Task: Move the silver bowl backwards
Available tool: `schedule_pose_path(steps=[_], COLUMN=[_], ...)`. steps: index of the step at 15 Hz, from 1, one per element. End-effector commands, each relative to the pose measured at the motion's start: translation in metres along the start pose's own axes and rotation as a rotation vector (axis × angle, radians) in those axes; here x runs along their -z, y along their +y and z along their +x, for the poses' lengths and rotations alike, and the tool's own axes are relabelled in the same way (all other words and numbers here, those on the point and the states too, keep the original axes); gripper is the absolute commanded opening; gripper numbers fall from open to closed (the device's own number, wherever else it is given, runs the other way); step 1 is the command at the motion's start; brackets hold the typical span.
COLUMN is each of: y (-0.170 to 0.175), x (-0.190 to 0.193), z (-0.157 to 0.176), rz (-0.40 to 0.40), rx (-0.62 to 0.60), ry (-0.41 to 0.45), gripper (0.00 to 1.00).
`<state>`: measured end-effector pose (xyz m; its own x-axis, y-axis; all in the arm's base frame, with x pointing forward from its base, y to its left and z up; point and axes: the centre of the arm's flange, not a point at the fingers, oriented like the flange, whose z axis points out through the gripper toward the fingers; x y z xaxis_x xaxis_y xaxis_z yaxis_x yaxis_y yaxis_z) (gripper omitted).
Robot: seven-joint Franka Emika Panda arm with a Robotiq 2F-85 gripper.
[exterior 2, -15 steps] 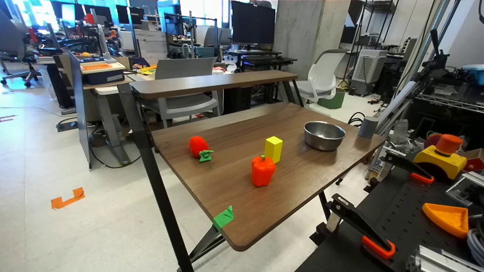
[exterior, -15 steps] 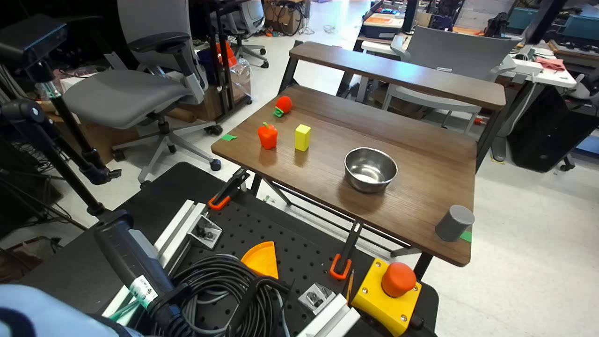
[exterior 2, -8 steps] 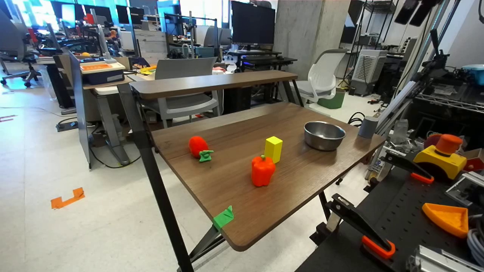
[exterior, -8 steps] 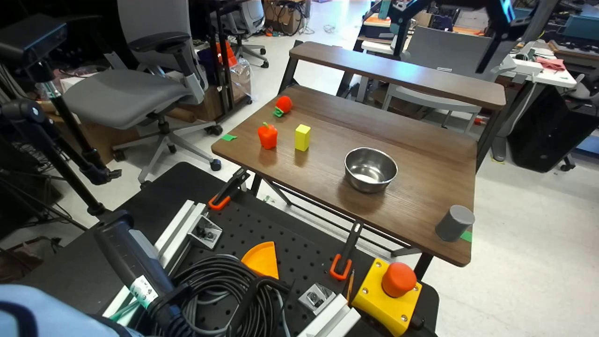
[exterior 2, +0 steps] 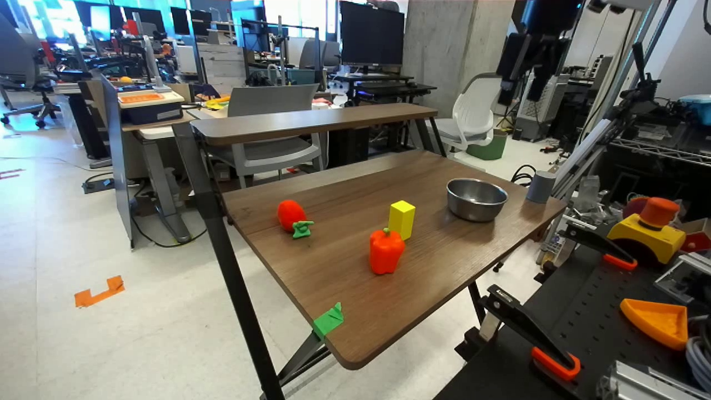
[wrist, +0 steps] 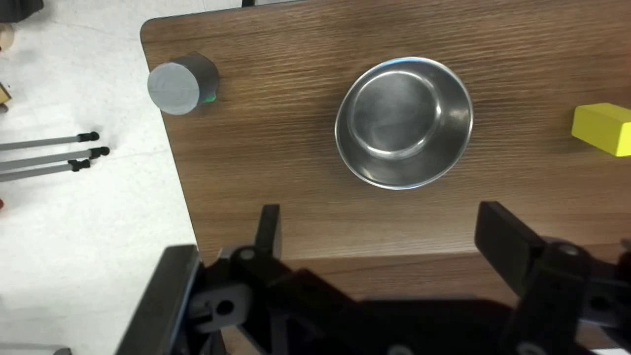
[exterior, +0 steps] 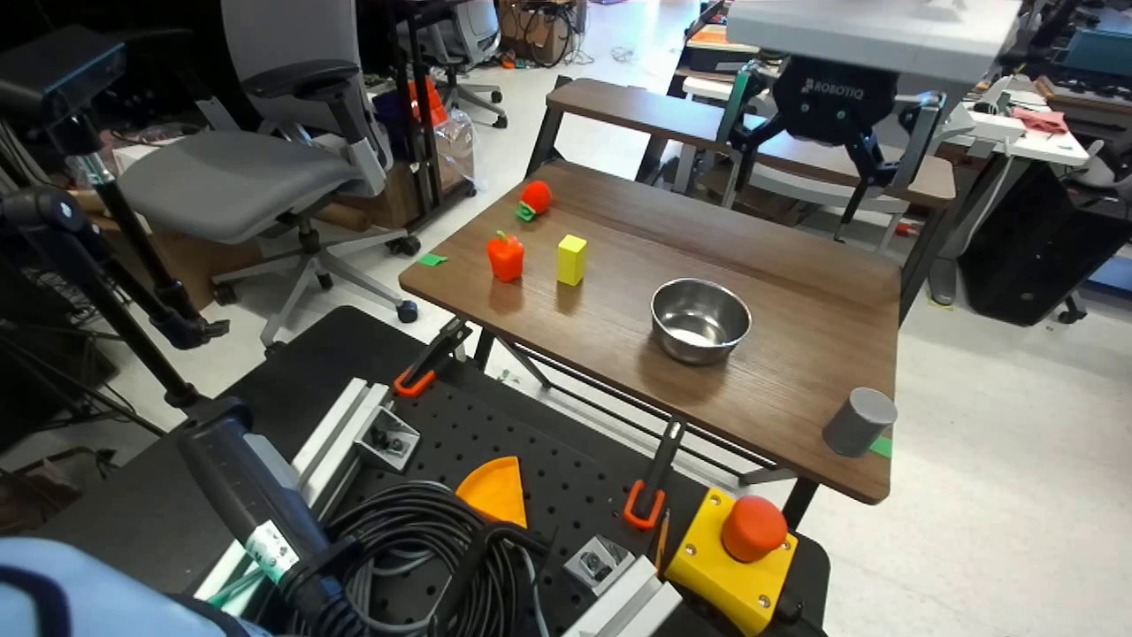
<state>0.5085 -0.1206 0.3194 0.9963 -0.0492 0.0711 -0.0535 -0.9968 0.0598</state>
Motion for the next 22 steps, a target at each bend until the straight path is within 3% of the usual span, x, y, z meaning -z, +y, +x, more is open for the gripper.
schedule_pose_path(steps=[1, 7, 19, 20, 21, 22], y=[0.003, -0.008, -0.025, -0.025, -0.025, -0.025], x=[-0.042, -0.108, -0.187, -0.191, -0.194, -0.196], z=[0.051, 0.076, 0.082, 0.082, 0.081, 0.081], rz=[-0.01, -0.024, -0.061, -0.064, -0.066, -0.067], rx=[-0.029, -0.029, -0.01, -0.01, -0.007, -0.007], ry=[-0.082, -0.222, -0.402, -0.416, -0.428, -0.435], gripper=[1.0, 1.0, 1.0, 0.75, 0.74, 0.65])
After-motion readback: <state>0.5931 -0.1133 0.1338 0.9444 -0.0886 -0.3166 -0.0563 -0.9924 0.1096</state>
